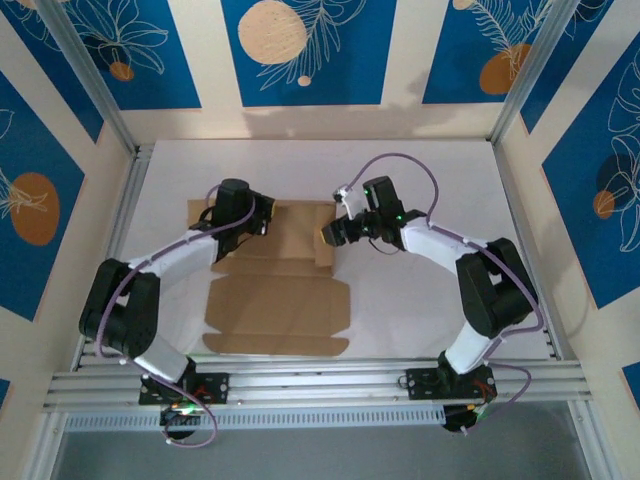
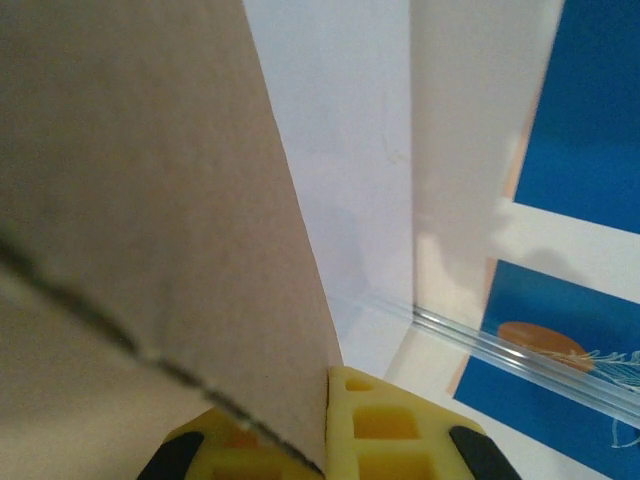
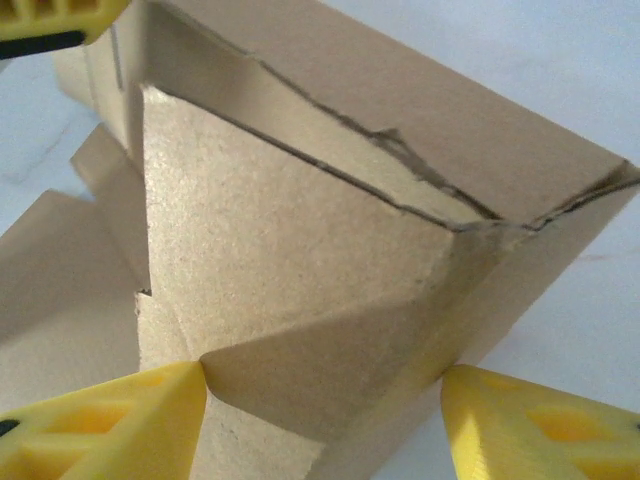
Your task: Fold the paper box
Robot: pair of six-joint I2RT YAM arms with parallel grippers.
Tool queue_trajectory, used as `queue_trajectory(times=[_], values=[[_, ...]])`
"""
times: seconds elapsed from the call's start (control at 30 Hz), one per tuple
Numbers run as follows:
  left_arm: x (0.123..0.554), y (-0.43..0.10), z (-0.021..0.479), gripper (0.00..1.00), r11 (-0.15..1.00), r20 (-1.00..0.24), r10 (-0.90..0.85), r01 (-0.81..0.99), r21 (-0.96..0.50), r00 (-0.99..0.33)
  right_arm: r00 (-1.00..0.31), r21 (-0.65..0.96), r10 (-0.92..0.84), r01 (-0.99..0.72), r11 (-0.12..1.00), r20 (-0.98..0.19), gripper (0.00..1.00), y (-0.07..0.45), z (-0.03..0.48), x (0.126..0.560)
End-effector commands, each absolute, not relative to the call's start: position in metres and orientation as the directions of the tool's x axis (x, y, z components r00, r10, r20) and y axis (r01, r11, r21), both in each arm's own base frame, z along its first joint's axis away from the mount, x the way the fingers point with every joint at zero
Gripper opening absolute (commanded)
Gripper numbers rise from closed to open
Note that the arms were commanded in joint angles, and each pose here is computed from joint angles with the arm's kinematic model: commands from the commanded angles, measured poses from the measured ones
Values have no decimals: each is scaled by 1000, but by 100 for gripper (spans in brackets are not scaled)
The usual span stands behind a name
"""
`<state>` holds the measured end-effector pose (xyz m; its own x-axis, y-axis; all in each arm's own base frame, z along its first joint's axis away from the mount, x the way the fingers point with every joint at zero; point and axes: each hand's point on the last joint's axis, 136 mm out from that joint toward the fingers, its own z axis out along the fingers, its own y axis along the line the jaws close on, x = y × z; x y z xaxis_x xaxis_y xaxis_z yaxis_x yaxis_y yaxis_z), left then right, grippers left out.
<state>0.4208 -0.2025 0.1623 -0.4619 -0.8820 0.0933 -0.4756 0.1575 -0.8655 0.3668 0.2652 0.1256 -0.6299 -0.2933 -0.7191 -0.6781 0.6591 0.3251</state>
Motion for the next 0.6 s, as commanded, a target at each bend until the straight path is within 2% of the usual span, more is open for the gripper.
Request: queue_trajectory(times=[0.0, 0.2, 0.33, 0.47, 0.57], values=[[432, -236, 214, 0, 124, 89, -802, -310, -943, -591, -619, 254, -272, -627, 736, -737, 63, 253, 128, 403], [438, -249, 228, 0, 101, 67, -752, -216, -971, -655, -656, 150, -295, -533, 833, -695, 61, 234, 108, 438], [437, -255, 236, 0, 109, 42, -721, -173, -979, -691, -658, 104, -278, -479, 871, -700, 55, 224, 106, 452], [432, -252, 230, 0, 138, 18, -721, -169, -976, -693, -624, 62, -273, -460, 886, -732, 47, 225, 111, 456], [427, -249, 224, 0, 166, -11, -723, -159, -973, -691, -542, -27, -313, -470, 882, -780, 44, 231, 117, 451]])
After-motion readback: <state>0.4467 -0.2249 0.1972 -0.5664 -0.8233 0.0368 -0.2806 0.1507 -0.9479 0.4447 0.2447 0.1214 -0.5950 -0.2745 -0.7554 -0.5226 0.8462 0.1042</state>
